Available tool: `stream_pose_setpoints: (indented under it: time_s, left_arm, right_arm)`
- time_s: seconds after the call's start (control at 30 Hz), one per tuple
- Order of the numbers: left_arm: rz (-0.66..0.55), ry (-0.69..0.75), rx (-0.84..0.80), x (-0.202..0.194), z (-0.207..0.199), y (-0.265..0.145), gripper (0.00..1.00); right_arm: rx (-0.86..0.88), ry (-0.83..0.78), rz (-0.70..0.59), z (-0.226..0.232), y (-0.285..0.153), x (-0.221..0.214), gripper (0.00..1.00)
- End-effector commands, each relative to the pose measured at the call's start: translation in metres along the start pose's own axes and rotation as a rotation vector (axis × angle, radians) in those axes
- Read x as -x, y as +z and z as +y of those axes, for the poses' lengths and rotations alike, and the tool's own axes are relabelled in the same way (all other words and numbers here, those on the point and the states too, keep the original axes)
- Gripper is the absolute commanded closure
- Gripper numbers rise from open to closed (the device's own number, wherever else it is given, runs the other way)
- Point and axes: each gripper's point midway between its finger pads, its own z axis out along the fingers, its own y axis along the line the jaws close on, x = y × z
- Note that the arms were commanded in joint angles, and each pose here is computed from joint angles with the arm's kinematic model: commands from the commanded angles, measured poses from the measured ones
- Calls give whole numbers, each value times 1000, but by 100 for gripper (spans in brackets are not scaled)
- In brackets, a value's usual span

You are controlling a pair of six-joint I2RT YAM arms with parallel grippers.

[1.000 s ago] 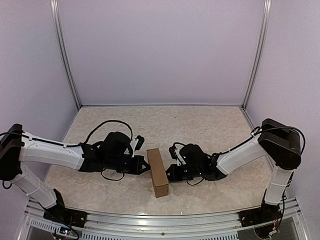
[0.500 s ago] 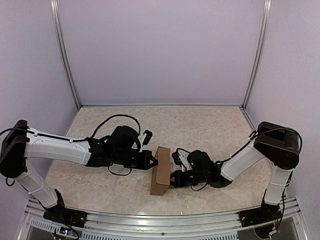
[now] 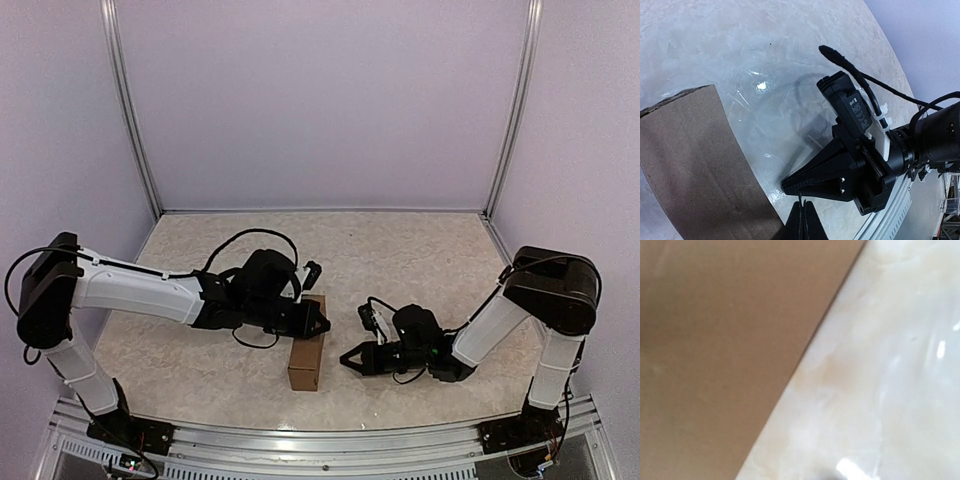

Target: Fold the paper box

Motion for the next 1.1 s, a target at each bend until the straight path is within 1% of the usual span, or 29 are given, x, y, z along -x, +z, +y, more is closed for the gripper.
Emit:
stream_pose_setpoints:
  time_s: [0.0,0.1,0.27,0.37,0.47,0.53,0.63,0.73,0.87,1.07]
  left_arm:
    - [23,22,40,-1,2,0,100]
    - [-10,41,72,11,1,-16,100]
    - [-89,67,137,31,2,-56,100]
    - [-146,57,249,38,24,-79,100]
    - [-162,8,355,35,56,-94,100]
    - [-164,-36,395,29,74,-100,100]
    - [-141,-75,393,18,86,-96,100]
    - [-99,-94,381,6,90,-83,100]
    - [-37,-100,334,-6,85,-61,100]
    - [20,-78,291,-11,71,-37,100]
  right_arm:
    - [-78,13,38,-25,-7,-15,100]
    - [-78,-1,39,-23,-8,-13,100]
    - [-83,-19,47,-22,-6,-12,100]
    - [-79,-27,45,-20,-5,-10,100]
    - [-76,-38,43,-18,-4,-7,100]
    - [-77,-42,48,-17,-3,-7,100]
    - [-73,-45,47,-16,-1,-5,100]
    - [-61,-44,47,-15,3,-5,100]
    - [-14,-29,42,-7,12,-1,100]
    - [54,-12,43,5,27,4,100]
